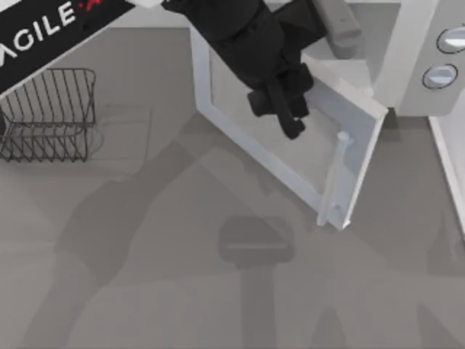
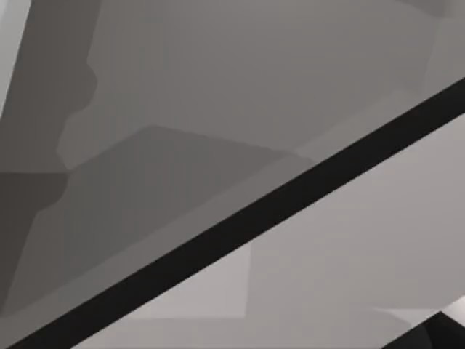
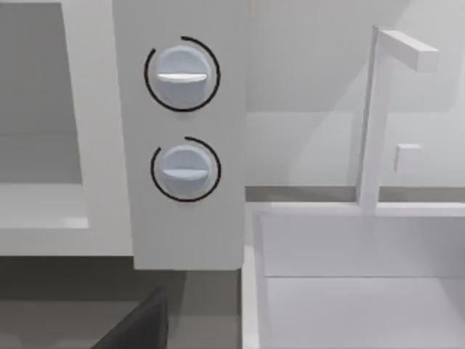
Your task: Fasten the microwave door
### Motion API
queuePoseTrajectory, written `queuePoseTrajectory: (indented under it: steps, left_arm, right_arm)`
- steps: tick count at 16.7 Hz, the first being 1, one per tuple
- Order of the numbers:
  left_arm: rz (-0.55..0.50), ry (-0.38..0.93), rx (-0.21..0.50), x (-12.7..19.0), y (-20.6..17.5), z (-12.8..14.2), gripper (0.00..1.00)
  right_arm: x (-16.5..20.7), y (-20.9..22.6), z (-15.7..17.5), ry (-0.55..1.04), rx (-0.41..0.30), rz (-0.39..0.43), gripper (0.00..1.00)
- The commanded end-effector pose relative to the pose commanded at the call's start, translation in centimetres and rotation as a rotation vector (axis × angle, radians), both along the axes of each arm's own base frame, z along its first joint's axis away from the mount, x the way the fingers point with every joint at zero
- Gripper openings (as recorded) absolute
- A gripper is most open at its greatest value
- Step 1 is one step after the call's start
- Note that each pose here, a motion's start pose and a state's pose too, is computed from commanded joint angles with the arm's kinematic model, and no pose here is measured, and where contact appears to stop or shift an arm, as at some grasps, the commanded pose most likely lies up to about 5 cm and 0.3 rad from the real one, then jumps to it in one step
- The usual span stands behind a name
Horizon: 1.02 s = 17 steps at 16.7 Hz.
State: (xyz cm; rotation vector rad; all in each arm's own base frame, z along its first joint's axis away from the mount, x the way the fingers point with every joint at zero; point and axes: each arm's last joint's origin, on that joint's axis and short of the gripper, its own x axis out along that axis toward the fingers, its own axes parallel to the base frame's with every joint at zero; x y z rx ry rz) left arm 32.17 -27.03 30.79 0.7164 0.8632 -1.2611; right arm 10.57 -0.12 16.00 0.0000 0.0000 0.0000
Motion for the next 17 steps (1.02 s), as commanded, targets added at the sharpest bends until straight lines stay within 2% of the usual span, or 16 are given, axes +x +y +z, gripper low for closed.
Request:
queuePoseTrajectory:
  steps: [4, 9, 13, 17]
  left_arm:
    - [-0.012, 0.026, 0.012, -0.4, -0.4, -0.3, 0.0]
    - [-0.019, 0.086, 0.05, -0.4, -1.8, -2.0, 0.0]
    - [0.0, 0.004, 0.002, -0.1, -1.9, -0.1, 0.0]
    - [0.001, 0.006, 0.003, 0.0, -1.9, -0.1, 0.0]
  right_arm:
    - [0.0, 0.0, 0.0, 0.0, 0.0, 0.0, 1.0]
    - [0.0, 0.0, 0.0, 0.0, 0.0, 0.0, 1.0]
    - [0.0, 0.0, 0.0, 0.0, 0.0, 0.0, 1.0]
    - [0.0, 0.0, 0.0, 0.0, 0.0, 0.0, 1.0]
